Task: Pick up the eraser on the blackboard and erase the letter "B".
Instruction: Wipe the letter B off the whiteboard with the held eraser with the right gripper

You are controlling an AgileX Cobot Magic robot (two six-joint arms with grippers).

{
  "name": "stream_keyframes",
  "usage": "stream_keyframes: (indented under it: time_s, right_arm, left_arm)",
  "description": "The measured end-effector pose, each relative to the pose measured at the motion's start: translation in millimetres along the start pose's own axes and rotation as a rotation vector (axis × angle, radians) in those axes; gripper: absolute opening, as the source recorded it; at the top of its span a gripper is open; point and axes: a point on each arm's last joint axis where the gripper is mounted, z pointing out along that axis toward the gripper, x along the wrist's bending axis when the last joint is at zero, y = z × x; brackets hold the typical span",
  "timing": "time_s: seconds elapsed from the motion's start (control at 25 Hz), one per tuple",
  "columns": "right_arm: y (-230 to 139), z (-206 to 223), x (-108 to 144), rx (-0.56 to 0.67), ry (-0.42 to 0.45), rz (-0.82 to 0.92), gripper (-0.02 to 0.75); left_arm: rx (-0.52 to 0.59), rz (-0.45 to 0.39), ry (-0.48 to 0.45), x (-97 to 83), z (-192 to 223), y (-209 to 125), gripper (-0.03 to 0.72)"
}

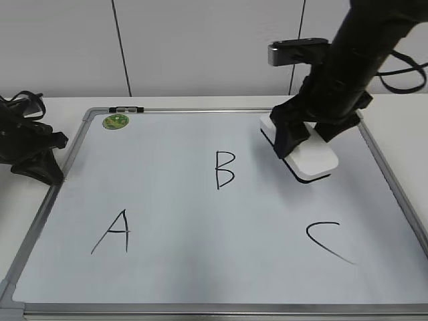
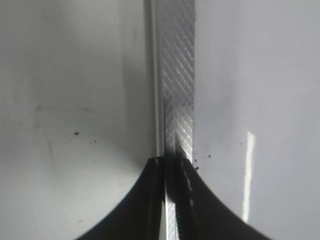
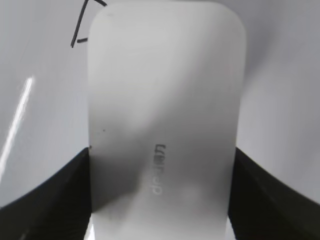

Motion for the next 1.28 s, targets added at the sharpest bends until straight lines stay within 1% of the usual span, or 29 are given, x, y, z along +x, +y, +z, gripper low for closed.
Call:
stream_keyframes:
  time_s: [0.16, 0.36, 0.56, 0.84, 1.04, 1.28]
  right_arm:
    - [27, 28, 10, 0.027, -0.010, -0.056, 0.543]
    - [52, 65, 21, 0.045, 0.001, -0.094, 0.543]
    - [67, 94, 18, 0.060, -0.003, -0.099, 0.543]
    - [77, 107, 10, 0.061, -0.065, -0.134, 0.543]
    - [84, 118, 8, 0.054, -0.078, -0.143, 0.543]
    - [88, 120, 7, 0.054, -0.087, -0.149, 0.542]
  left_arm:
    - [0.002, 0.000, -0.001, -0.1, 0, 0, 0.030]
    - [0.002, -0.001, -0.002, -0.2, 0, 0, 0.030]
    - [0.002, -0.001, -0.002, -0.2, 0, 0, 0.030]
    - [0.003, -0.004, -0.006, -0.6, 0, 0, 0.030]
    - [0.005, -0.005, -0.008, -0.8, 0, 0, 0.030]
    - [0.005, -0.006, -0.009, -0.9, 0, 0, 0.030]
